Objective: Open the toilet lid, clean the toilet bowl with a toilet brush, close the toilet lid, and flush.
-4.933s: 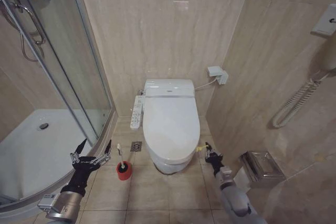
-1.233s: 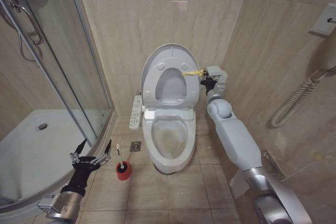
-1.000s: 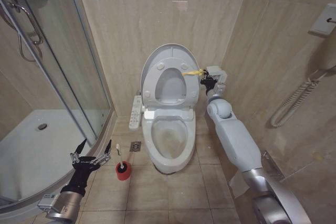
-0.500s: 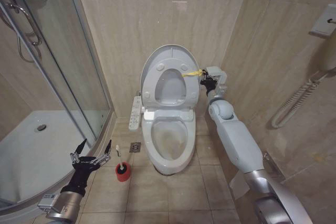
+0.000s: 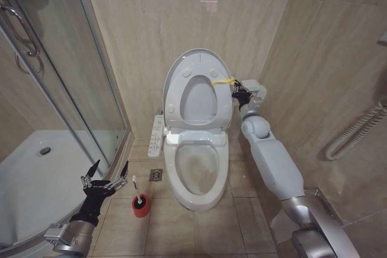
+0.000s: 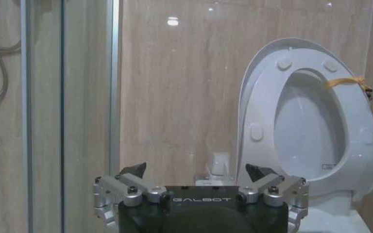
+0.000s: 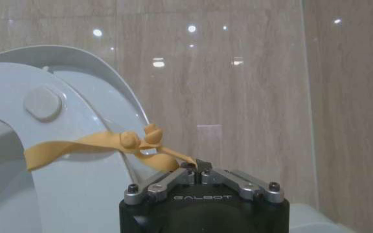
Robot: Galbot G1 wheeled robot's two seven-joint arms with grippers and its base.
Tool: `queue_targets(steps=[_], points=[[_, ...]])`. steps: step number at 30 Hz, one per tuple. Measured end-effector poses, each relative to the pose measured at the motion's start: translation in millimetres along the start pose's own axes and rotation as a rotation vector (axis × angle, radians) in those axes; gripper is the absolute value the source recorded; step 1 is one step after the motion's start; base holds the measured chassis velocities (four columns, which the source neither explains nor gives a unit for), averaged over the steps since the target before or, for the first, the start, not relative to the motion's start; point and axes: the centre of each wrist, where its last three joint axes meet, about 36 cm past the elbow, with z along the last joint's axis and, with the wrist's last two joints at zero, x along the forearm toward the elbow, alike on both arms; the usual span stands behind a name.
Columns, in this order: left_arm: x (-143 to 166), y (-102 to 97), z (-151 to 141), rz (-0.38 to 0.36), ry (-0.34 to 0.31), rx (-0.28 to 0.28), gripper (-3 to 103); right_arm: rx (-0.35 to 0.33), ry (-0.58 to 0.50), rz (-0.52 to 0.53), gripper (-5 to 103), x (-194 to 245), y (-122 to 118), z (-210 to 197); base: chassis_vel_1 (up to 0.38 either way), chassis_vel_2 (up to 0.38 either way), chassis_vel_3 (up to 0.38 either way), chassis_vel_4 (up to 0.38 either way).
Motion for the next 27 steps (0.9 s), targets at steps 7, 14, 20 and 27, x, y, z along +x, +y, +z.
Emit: queue_targets(steps=[7,14,20,27], points=[[0.0,0.0,0.0,0.000,0.000,0.000,100,0.034,0.006,0.016,1,-2.3,2.4,-0.9,0.000,0.000,0.000,0.000],[0.0,0.0,0.0,0.000,0.000,0.000,100,0.043,0.012,0.031,1,-3.7,9.0,-0.1,0.000,0.000,0.000,0.000],[0.0,0.0,0.0,0.000,0.000,0.000,100,0.042,0.004,0.065,1,-9.0,9.8,-3.1,0.000,0.000,0.000,0.000],[0.0,0.0,0.0,0.000,0.000,0.000,100,0.047,0.004,0.063,1,-4.0,7.5,-2.3,0.000,0.000,0.000,0.000]])
